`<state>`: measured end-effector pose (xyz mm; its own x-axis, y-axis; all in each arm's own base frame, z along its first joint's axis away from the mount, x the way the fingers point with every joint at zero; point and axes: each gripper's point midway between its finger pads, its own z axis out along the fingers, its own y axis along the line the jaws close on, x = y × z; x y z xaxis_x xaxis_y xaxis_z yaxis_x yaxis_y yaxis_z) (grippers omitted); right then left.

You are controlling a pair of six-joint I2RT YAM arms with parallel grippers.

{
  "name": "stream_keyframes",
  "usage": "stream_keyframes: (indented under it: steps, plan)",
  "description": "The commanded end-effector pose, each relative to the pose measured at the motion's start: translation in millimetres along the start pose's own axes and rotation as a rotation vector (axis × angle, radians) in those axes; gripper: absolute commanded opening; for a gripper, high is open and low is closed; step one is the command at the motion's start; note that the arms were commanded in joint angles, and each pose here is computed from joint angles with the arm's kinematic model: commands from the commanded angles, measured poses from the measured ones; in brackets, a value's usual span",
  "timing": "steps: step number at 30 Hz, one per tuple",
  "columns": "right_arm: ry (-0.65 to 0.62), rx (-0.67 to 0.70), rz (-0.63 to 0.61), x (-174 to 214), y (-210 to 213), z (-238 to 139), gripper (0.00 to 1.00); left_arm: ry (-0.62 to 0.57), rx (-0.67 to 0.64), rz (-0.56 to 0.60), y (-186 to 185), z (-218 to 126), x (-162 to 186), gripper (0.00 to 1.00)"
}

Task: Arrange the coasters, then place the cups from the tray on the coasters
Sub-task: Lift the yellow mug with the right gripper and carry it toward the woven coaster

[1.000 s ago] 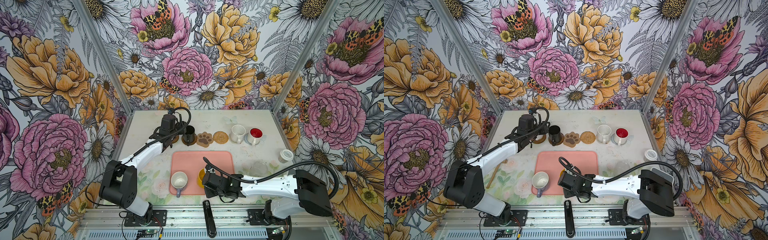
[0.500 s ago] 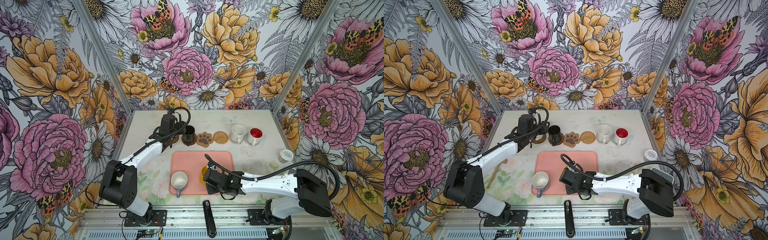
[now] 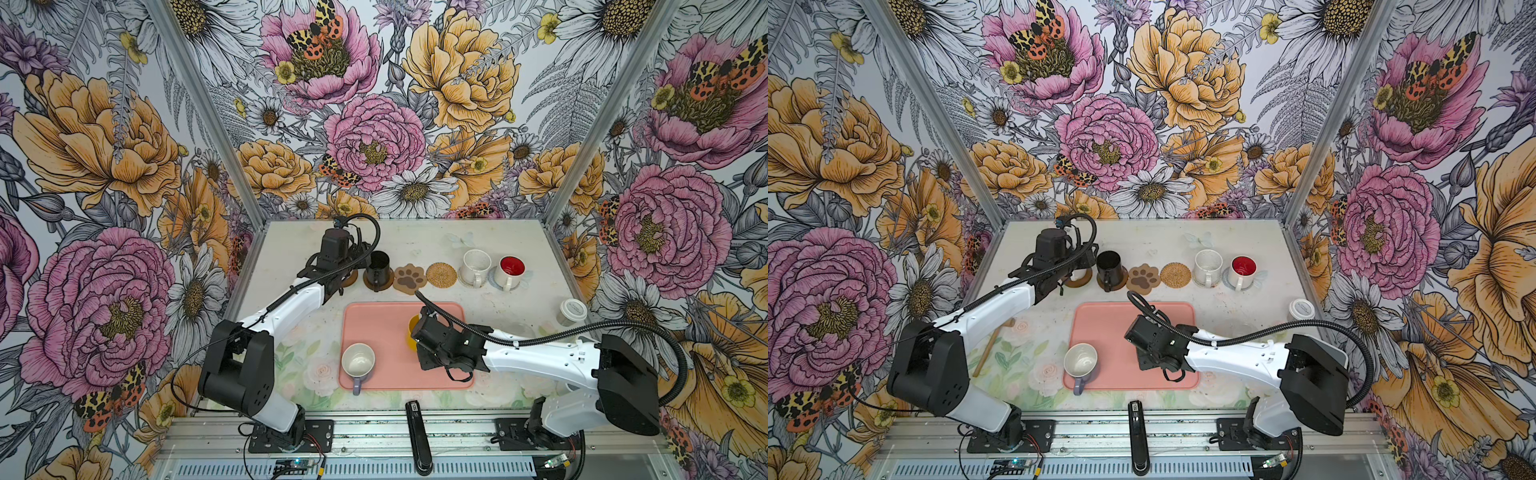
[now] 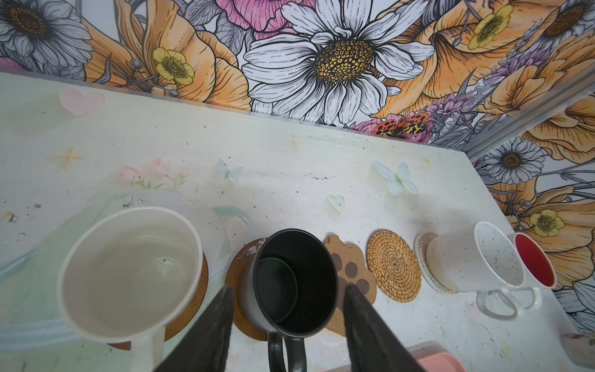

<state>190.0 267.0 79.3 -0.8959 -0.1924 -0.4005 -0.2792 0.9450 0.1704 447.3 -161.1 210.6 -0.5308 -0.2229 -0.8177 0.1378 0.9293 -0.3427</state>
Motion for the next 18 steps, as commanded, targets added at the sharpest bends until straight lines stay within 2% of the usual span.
stream_keyframes:
  steps: [1, 18]
  plan:
    - [-0.097, -0.004, -0.037, -35, 3, -14, 0.0, -0.006, 0.003, -0.01, 4, -1, 0, 0.56]
    - [-0.175, 0.053, -0.195, -94, -14, -27, 0.0, 0.002, -0.002, -0.012, 4, -2, 1, 0.56]
